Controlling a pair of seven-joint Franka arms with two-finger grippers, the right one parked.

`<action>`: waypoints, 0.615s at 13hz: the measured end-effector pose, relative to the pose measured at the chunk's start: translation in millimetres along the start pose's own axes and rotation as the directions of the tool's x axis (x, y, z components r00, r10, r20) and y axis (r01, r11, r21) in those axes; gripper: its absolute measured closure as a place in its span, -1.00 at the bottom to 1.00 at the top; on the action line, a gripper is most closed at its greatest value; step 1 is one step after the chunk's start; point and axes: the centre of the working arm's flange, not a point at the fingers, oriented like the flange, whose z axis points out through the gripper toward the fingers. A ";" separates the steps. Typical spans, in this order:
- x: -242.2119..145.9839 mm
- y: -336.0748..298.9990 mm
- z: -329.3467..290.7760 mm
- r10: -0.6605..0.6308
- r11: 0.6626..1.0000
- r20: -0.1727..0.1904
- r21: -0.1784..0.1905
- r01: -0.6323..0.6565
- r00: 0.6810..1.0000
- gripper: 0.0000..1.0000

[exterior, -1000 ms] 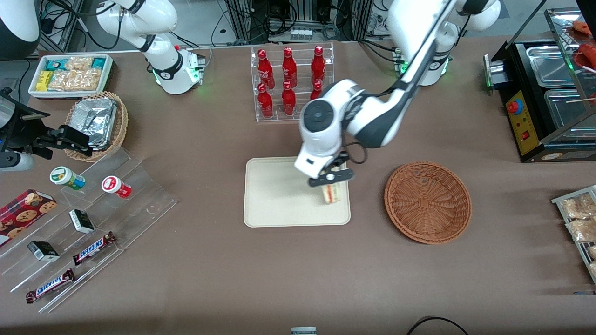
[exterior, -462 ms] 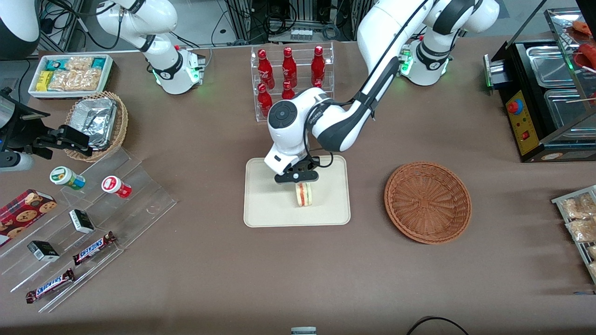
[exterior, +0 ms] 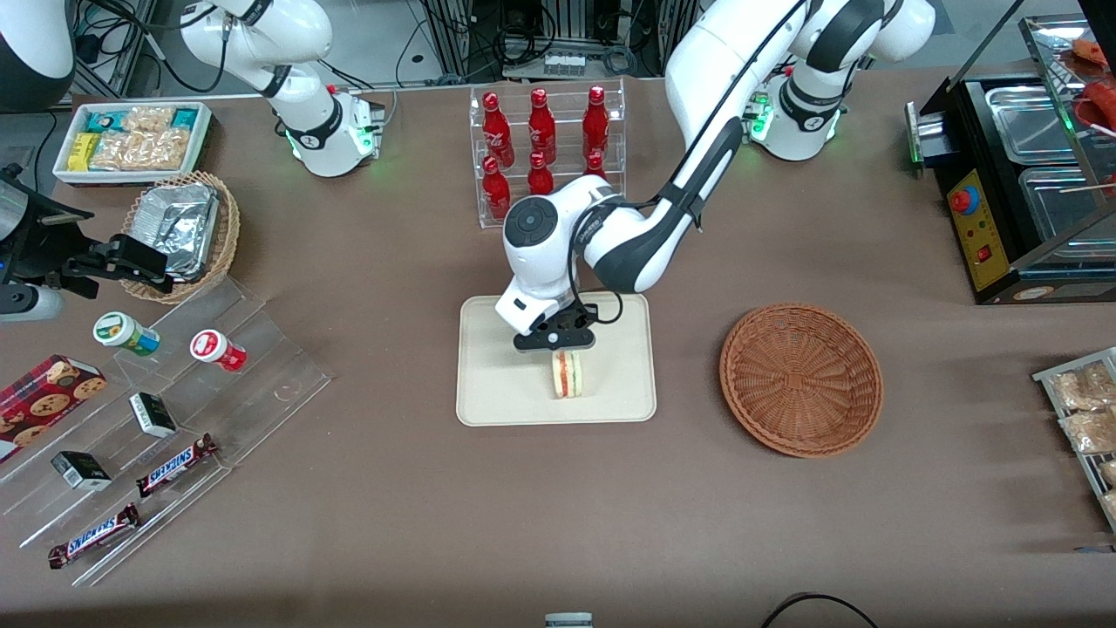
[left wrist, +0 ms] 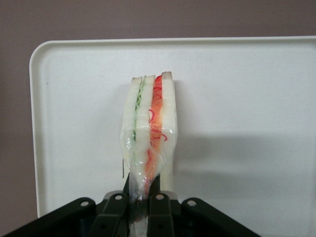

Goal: Place sandwich from basket to tray
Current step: 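Lower the sandwich onto the tray and open the left gripper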

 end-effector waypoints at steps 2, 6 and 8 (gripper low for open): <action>1.0 -1.1 7.4 -0.002 1.000 0.003 0.006 0.002 1.000 0.74; 3.8 -2.4 4.6 -0.006 1.000 0.000 0.004 0.006 1.000 0.00; 7.4 -6.6 -10.5 -0.015 1.000 0.002 0.012 0.015 1.000 -0.41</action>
